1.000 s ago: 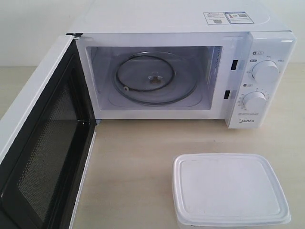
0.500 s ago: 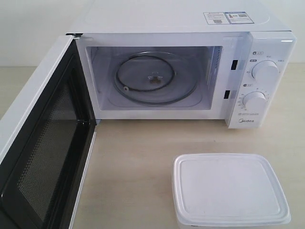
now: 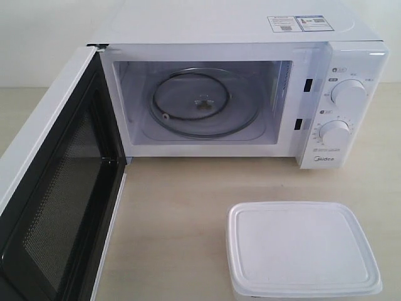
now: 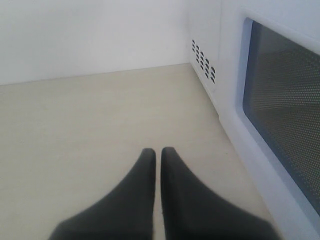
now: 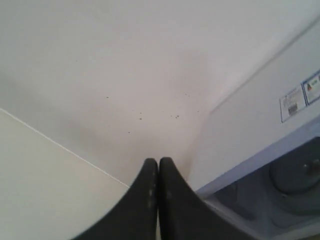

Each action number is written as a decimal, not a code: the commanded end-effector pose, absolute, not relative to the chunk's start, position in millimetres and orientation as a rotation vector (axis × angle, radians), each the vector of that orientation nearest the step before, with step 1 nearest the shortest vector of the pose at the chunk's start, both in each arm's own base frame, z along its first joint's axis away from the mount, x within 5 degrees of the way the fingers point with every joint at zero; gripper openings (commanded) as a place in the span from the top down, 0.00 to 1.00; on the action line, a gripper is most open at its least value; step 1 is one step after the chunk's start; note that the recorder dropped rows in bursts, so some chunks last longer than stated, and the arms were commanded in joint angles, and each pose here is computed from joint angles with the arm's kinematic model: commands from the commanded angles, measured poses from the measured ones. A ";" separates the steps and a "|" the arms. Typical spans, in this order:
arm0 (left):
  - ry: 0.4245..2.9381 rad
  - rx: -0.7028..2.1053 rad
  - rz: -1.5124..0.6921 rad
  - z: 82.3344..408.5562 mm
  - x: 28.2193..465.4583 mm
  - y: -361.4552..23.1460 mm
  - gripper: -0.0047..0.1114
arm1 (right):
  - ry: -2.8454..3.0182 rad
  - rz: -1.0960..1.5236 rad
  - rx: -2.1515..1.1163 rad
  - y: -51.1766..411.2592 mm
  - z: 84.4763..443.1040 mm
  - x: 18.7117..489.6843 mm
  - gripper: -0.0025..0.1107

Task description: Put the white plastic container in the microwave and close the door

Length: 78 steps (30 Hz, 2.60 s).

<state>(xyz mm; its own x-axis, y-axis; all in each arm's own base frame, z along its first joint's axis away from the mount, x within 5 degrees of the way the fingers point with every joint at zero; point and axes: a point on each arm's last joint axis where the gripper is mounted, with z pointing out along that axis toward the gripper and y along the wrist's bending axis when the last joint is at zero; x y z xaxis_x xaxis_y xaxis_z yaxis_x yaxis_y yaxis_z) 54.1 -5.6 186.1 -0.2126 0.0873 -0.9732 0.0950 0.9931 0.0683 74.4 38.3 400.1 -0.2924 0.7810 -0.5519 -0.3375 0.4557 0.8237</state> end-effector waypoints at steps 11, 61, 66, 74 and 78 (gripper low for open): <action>1.787 0.123 -0.016 185.4 54.0 -5.7 0.92 | 1.652 1.125 0.620 35.5 330.5 94.4 0.98; 1.787 0.123 -0.016 185.4 54.0 -5.7 0.92 | 2.201 1.380 0.604 65.9 241.4 57.8 0.98; 1.787 0.123 -0.016 185.4 54.0 -5.7 0.92 | 2.263 1.354 0.534 67.2 238.2 53.9 0.98; 1.787 0.123 -0.016 185.4 54.0 -5.7 0.92 | 2.460 1.188 0.440 63.8 206.8 45.1 0.98; 1.787 0.123 -0.016 185.4 54.0 -5.7 0.92 | 2.517 1.132 0.541 59.1 173.4 41.6 0.98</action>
<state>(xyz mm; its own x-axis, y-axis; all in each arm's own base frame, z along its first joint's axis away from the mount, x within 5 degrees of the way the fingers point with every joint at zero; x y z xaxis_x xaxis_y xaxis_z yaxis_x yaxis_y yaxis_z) 54.1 -5.6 186.1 -0.2126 0.0873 -0.9732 0.0950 0.9931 0.0683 40.6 61.4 182.5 -0.8891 0.4388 -0.1304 0.1900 0.6129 0.7670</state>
